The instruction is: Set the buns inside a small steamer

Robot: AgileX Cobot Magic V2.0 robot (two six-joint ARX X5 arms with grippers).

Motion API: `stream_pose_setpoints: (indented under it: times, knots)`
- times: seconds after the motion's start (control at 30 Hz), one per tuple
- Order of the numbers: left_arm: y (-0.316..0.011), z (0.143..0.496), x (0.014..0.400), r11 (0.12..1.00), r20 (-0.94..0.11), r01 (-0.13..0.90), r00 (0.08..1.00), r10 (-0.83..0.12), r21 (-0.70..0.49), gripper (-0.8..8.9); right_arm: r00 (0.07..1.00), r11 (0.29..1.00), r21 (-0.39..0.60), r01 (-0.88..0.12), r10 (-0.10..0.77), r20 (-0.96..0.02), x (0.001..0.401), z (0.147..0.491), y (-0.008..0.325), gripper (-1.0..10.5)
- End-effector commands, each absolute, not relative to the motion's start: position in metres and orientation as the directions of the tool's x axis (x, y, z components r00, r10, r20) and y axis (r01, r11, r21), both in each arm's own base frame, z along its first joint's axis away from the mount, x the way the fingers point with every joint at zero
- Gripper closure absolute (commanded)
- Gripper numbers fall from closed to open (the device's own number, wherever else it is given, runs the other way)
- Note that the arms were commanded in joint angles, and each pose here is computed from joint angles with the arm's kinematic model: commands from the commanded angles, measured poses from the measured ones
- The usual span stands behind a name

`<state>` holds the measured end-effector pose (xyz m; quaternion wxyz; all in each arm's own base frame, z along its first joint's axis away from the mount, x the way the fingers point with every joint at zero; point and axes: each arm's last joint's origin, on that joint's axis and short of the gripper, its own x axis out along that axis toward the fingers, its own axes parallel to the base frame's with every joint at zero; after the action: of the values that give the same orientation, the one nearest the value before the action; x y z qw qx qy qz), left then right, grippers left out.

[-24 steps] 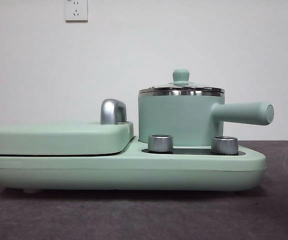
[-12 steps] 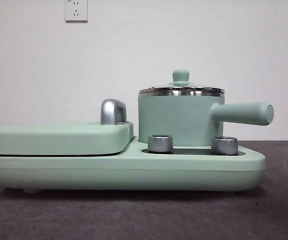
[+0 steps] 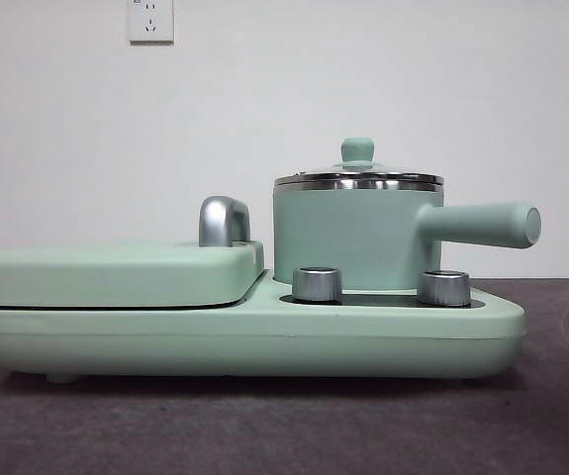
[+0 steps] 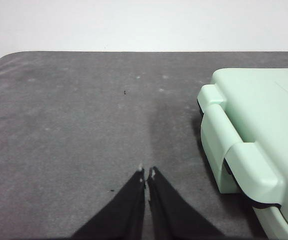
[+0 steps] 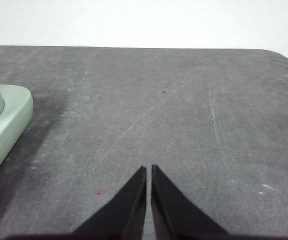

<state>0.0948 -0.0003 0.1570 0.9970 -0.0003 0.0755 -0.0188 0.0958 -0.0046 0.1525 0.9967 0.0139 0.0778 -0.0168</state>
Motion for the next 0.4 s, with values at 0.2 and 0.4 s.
stream_pose_setpoints:
  times: [0.2,0.4]
  knots:
    - [-0.0002,0.1499,0.0956,0.999,-0.175,0.036,0.984,-0.036,-0.001,7.97,0.989,1.0,0.017,0.021,-0.019,-0.144,0.0961,0.1528,-0.0032,9.3]
    - [-0.0002,0.1499,0.0956,0.999,-0.175,0.036,0.984,-0.036,-0.001,7.97,0.989,1.0,0.017,0.022,-0.019,-0.144,0.0961,0.1528,-0.0032,9.3]
